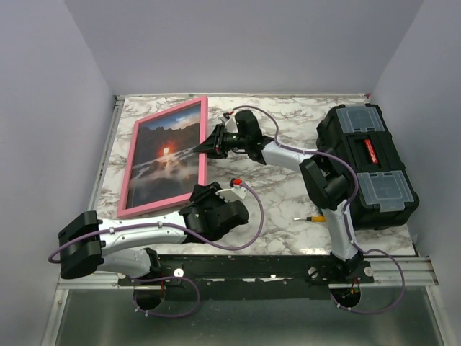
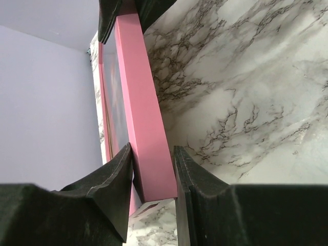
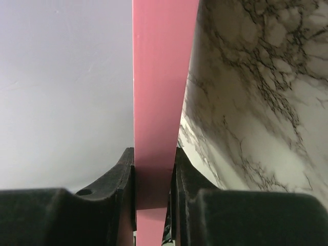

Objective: Take the photo out of the frame

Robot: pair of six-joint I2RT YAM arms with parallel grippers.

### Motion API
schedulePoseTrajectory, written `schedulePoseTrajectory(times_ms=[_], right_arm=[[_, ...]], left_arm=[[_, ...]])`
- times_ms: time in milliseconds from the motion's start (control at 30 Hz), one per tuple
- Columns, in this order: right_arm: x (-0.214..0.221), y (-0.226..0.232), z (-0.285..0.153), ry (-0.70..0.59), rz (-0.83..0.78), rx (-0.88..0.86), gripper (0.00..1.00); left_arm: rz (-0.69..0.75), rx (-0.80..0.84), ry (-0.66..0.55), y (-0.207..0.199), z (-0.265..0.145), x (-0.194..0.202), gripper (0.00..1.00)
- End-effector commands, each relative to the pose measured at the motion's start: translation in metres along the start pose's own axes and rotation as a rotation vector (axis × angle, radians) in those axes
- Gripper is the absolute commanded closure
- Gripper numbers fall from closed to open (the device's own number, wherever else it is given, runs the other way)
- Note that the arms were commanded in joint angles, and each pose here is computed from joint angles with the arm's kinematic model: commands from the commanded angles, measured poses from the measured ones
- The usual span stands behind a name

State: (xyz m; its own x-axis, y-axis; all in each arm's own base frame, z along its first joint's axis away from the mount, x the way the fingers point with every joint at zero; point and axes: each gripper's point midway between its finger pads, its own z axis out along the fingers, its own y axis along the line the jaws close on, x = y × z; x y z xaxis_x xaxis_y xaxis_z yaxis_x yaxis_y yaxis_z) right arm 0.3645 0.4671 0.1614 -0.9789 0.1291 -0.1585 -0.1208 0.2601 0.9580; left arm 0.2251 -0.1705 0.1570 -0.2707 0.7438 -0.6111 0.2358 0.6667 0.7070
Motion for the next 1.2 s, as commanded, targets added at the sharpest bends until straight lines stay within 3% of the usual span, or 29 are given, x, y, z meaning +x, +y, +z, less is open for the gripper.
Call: schedulePoseTrajectory(times_ms=[0, 67, 200, 333, 533, 633, 833, 1033, 1167], right_arm=[[-0.003, 0.005, 0.003, -0.026, -0.092, 0.019, 0.91], [-0.005, 0.005, 0.001, -0.038, -0.100, 0.037, 0.99], [-0.005, 0.007, -0.003, -0.047, -0.107, 0.055, 0.99], [-0.007, 0.008, -0.006, -0.051, -0.122, 0.087, 0.99], [-0.015, 0.004, -0.031, -0.075, -0.172, 0.213, 0.99], [-0.018, 0.007, -0.051, -0.079, -0.200, 0.255, 0.99], [-0.024, 0.016, -0.100, -0.124, -0.243, 0.325, 0.99], [-0.046, 0.014, -0.182, -0.225, -0.290, 0.547, 0.99], [-0.057, 0.021, -0.240, -0.277, -0.323, 0.681, 0.99]], left_arm=[[-0.165, 0.102, -0.053, -0.016, -0.008, -0.026, 0.86], [-0.177, 0.102, -0.048, -0.015, -0.010, -0.025, 0.74], [-0.218, 0.148, -0.048, -0.015, -0.016, -0.027, 0.37], [-0.318, 0.266, -0.058, -0.009, -0.035, -0.040, 0.19], [-0.542, 0.595, -0.229, 0.030, -0.101, -0.091, 0.16], [-0.618, 0.670, -0.312, 0.067, -0.126, -0.111, 0.16], [-0.717, 0.580, -0.413, 0.137, -0.130, -0.129, 0.13], [-0.807, 0.408, -0.477, 0.195, -0.114, -0.147, 0.13], [-0.834, 0.343, -0.527, 0.213, -0.105, -0.158, 0.12]])
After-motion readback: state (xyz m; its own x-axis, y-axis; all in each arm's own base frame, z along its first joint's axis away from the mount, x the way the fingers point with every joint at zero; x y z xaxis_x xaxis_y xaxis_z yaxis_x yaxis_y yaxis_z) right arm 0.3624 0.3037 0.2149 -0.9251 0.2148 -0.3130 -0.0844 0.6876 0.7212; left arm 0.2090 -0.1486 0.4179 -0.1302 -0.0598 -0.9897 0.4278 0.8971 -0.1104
